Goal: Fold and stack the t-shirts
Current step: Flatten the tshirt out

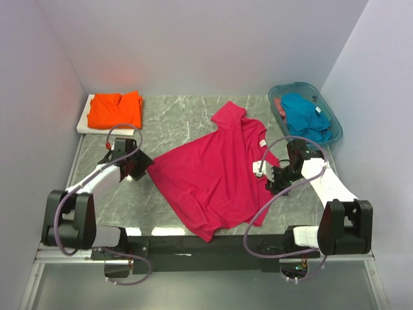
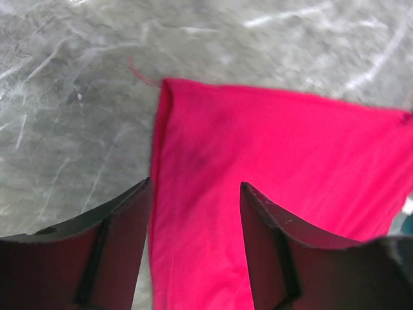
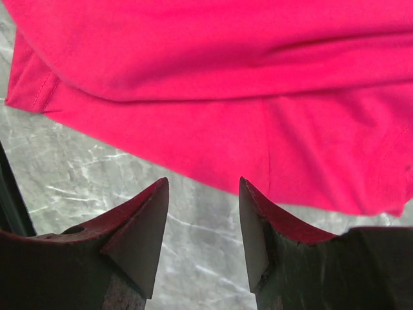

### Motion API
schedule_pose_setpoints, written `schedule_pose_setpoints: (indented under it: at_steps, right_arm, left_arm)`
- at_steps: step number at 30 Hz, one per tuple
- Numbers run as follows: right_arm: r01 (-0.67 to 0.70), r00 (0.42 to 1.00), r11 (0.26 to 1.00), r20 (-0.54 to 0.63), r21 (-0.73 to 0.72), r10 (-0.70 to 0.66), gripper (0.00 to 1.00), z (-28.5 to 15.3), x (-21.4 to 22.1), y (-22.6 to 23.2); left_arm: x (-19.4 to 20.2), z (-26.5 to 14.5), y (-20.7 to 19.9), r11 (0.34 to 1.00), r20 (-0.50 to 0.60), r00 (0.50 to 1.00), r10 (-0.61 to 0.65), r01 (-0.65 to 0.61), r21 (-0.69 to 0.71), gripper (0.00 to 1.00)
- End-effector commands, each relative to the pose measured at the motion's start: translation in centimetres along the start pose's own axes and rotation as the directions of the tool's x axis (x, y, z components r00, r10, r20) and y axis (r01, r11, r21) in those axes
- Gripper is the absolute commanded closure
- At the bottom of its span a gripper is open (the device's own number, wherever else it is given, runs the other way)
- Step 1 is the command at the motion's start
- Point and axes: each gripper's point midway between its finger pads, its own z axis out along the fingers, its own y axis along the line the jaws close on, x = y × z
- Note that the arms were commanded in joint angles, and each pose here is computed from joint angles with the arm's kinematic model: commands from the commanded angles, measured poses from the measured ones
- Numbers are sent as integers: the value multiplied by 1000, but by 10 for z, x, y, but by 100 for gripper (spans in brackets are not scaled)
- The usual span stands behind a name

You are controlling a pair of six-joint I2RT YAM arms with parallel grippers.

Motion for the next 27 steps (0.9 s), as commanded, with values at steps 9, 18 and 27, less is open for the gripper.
schedule_pose_setpoints:
  at_steps: [9,18,27]
  right_arm:
    - [123,991,987,33,106,-127,48,4,-5,-20]
    - [406,914,912,38,-63,-405,47,22,13,4]
    - [453,881,871,-58,-192,-470,51,42,44,16]
  left_arm:
    - [-11,43,19,985,28,998,-60,63,-163,56]
    - [-50,44,18,965,133,990,36,0,-262,91]
    - [-95,47,-15,958,173,976,133,-81,-276,95]
